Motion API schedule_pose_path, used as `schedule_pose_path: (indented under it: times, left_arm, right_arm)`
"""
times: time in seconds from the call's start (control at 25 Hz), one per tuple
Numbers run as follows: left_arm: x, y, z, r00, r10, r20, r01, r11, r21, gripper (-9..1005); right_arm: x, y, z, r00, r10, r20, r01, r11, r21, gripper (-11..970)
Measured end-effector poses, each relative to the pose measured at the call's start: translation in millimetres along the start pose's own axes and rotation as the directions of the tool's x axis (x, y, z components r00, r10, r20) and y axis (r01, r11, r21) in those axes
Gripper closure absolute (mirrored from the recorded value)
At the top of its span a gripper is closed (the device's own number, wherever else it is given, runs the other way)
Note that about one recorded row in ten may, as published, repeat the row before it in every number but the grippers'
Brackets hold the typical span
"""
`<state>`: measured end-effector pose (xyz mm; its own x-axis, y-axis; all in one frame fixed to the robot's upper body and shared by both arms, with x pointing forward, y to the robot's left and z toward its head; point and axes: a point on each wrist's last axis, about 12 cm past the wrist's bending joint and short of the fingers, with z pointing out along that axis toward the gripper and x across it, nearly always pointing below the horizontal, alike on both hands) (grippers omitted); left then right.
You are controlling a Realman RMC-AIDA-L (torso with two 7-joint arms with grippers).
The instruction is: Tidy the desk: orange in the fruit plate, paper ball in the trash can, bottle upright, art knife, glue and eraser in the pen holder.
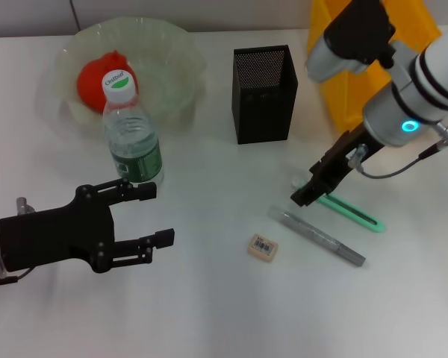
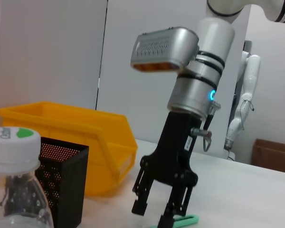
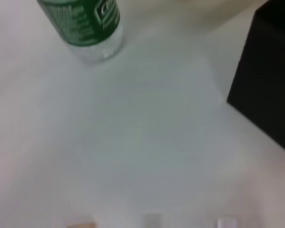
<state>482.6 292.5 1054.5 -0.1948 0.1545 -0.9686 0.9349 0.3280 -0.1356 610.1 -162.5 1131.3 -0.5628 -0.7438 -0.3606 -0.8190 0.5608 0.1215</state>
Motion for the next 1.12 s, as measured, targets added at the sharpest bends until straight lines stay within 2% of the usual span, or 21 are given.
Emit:
schedule_pose_path:
  times: [0.12,0.76,0.88,1.12]
  left_arm:
    - [0,-0.3,0,1.0,-0.002,0.0,0.002,1.0,-0.001,210]
    - [4,-3.2,0,1.0,-0.01,0.001,0.01,1.0,-0.005,211]
    - [4,-3.3,0,1.0,-0.01,0.001,0.01,1.0,-0.006,211]
    - [4,-3.7,-1,1.0,-0.009,0.001,0.009,1.0,-0.007,211]
  right_arm:
    - [1,0.8,5,1.0,-0.005,-0.02,0.005,1.0,0.006,287]
    - [5,1.9,14,0.998,-0.024,-0.056,0.026,0.999,0.023,583]
    - [5,2.0,14,0.998,-0.026,-0.057,0.027,0.999,0.024,797]
    - [6,2.7,13,0.998,-0.019,-0.058,0.021,1.0,0.022,797]
